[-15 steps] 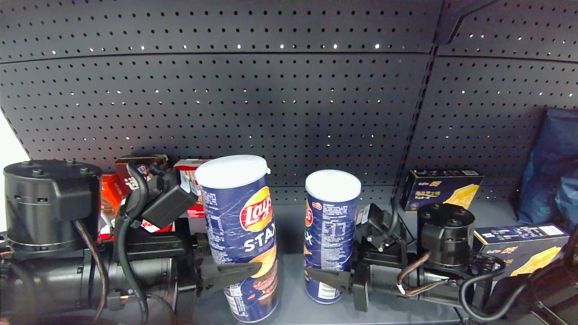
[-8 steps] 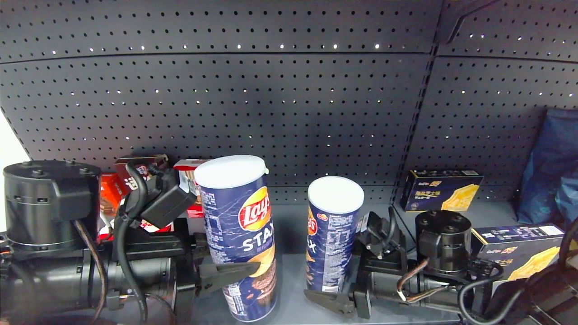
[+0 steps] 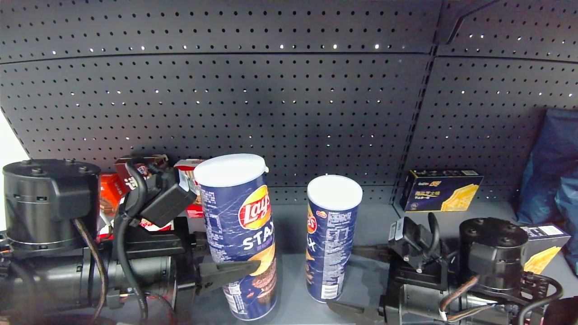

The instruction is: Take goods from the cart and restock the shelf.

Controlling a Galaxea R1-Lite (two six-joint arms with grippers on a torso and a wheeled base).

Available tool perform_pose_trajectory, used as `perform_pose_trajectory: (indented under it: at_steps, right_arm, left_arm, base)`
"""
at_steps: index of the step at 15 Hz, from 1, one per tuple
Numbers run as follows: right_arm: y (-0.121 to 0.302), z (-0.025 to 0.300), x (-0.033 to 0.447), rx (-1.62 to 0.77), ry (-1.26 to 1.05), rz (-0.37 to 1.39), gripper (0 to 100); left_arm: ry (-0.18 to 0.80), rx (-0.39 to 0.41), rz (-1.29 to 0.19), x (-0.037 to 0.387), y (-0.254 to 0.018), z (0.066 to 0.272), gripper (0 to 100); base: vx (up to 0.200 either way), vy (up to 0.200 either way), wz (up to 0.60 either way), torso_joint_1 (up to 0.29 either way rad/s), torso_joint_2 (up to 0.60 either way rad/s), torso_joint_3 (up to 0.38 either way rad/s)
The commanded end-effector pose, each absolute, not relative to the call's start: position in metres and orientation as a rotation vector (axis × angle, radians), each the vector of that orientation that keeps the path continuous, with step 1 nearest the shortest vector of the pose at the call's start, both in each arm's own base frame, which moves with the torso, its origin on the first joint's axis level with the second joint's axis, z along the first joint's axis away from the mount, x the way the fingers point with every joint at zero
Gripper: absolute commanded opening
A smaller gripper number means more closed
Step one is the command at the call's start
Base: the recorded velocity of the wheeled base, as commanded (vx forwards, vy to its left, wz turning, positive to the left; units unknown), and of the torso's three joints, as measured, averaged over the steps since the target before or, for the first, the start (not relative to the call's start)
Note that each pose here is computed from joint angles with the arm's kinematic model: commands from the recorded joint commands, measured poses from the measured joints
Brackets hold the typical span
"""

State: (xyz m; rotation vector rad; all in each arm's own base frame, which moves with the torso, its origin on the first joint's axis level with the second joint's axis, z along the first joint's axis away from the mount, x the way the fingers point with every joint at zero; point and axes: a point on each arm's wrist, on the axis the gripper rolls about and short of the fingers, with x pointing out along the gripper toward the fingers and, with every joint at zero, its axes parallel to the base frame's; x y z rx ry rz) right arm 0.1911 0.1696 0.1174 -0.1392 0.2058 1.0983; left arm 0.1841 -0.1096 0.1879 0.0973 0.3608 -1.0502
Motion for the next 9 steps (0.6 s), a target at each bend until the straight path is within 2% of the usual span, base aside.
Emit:
perform_pose_trajectory:
  at_steps: [1,9]
  right_arm:
    - [0.161,0.125,0.187,-0.137,0.179,1.048,100]
    - [0.155,0.126,0.216,-0.138,0.191,0.920,100]
  left_arm:
    - [0.361,0.098,-1.051,0.184,-0.110,0.188,0]
    - [0.362,0.097,-1.051,0.184,-0.109,0.187,0]
  base:
    - [0.000,0.000,0.00,0.000,0.00,0.000]
    - [0.000,0.000,0.00,0.000,0.00,0.000]
